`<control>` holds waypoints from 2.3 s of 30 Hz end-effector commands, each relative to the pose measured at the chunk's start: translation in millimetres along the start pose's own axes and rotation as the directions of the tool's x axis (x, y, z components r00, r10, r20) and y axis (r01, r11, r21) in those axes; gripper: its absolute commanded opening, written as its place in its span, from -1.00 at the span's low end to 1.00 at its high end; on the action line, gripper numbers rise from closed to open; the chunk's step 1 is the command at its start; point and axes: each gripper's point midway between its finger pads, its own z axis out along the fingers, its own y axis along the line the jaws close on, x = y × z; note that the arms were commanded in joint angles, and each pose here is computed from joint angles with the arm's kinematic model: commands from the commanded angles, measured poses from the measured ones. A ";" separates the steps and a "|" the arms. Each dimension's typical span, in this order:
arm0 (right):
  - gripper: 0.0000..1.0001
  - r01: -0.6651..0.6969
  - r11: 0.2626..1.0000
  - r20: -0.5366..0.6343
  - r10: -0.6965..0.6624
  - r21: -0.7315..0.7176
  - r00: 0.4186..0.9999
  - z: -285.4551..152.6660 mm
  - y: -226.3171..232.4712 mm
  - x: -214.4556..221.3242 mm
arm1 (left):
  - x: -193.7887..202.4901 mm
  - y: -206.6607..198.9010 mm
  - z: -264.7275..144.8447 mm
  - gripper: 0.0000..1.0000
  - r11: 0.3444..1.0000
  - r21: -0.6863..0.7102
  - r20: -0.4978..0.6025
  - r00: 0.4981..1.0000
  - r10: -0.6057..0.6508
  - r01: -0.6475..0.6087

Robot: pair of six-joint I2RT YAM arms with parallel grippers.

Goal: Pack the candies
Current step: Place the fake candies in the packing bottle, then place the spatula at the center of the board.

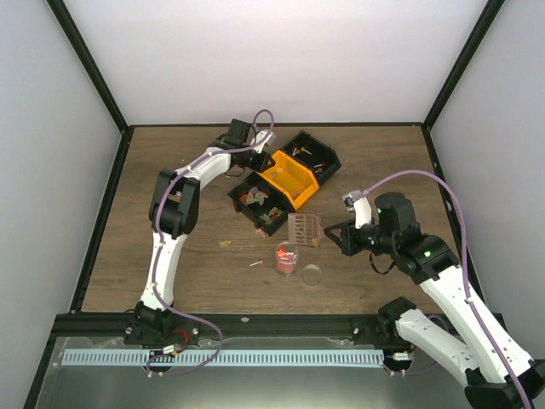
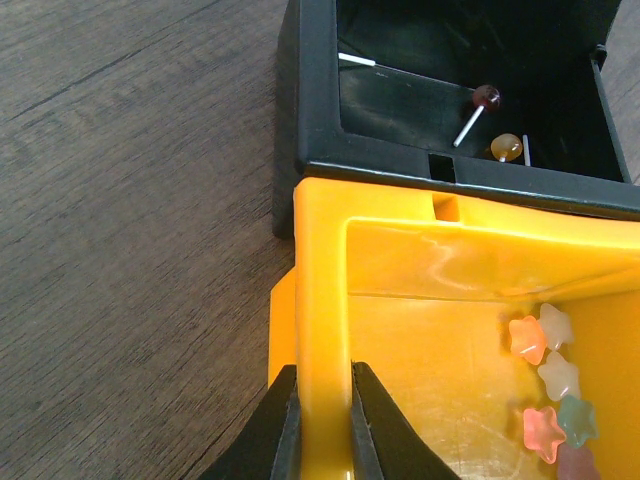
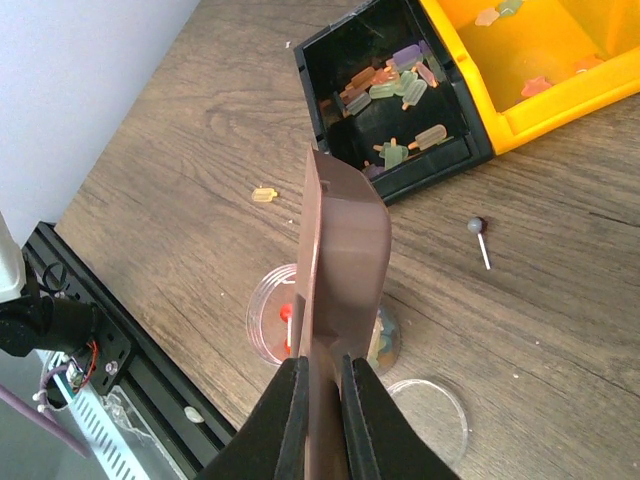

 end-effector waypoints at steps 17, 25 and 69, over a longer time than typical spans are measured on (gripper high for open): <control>-0.99 -0.121 0.992 0.182 0.111 0.046 0.977 6.9 -14.8 -55.4 | 59.4 -2.7 26.5 -0.92 0.999 0.023 -0.137 0.990 -0.026 0.029; -0.98 -0.468 0.882 0.321 0.431 0.047 0.844 17.1 -130.5 -47.5 | 54.1 -7.2 21.7 -0.90 0.999 0.030 -0.114 0.993 -0.019 0.022; 0.10 -0.565 0.789 0.421 0.440 0.240 0.793 10.8 -229.7 -19.2 | -23.0 -33.4 -35.4 0.74 0.997 0.008 0.107 0.991 0.078 -0.080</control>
